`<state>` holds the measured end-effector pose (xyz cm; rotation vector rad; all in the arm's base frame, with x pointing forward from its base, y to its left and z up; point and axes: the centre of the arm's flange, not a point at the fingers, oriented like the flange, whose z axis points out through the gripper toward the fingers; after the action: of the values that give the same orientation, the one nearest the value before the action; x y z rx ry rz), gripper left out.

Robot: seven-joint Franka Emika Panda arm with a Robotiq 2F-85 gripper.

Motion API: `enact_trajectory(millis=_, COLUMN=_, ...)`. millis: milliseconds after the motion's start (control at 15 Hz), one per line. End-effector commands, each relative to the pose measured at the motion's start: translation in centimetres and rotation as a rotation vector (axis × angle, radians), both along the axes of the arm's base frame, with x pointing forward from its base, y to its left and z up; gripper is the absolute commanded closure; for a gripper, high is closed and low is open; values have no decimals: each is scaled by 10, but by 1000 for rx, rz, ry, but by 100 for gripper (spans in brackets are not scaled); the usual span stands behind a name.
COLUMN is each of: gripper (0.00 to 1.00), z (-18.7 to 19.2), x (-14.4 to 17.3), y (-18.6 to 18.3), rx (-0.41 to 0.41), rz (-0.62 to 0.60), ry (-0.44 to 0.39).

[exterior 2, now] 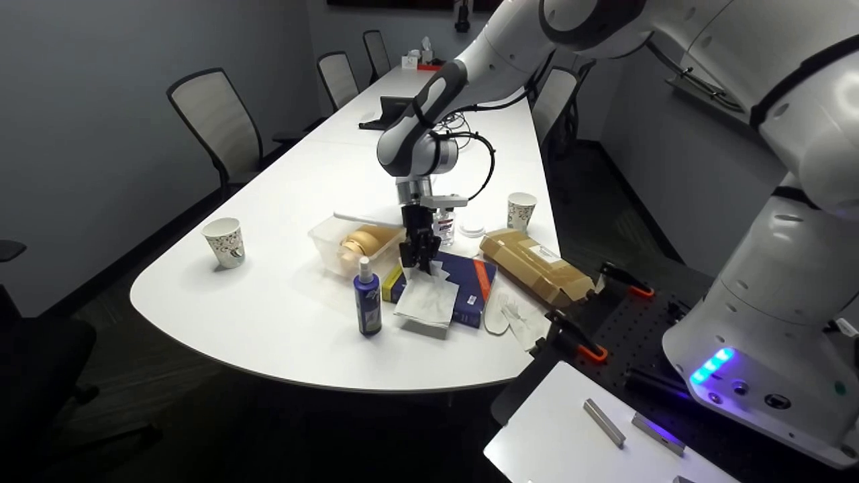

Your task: Use the cloth to wipe the book

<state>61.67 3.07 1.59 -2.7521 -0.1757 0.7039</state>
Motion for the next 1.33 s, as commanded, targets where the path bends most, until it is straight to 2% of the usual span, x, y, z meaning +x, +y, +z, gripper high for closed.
enact_trajectory(millis=0, gripper=100, z=14, x=-17, y=-17, rx=31, rz=19, ry=87)
enact_trajectory(millis=267, gripper=100, z=25, x=-45, y=-40, rx=67, rz=35, ry=180)
enact_trajectory(millis=800, gripper=100, z=70, x=-89, y=-90, rx=33, rz=-74, ry=240)
enact_trajectory(millis=1267, gripper=100, z=85, x=-114, y=-101, rx=49, rz=-68, ry=310)
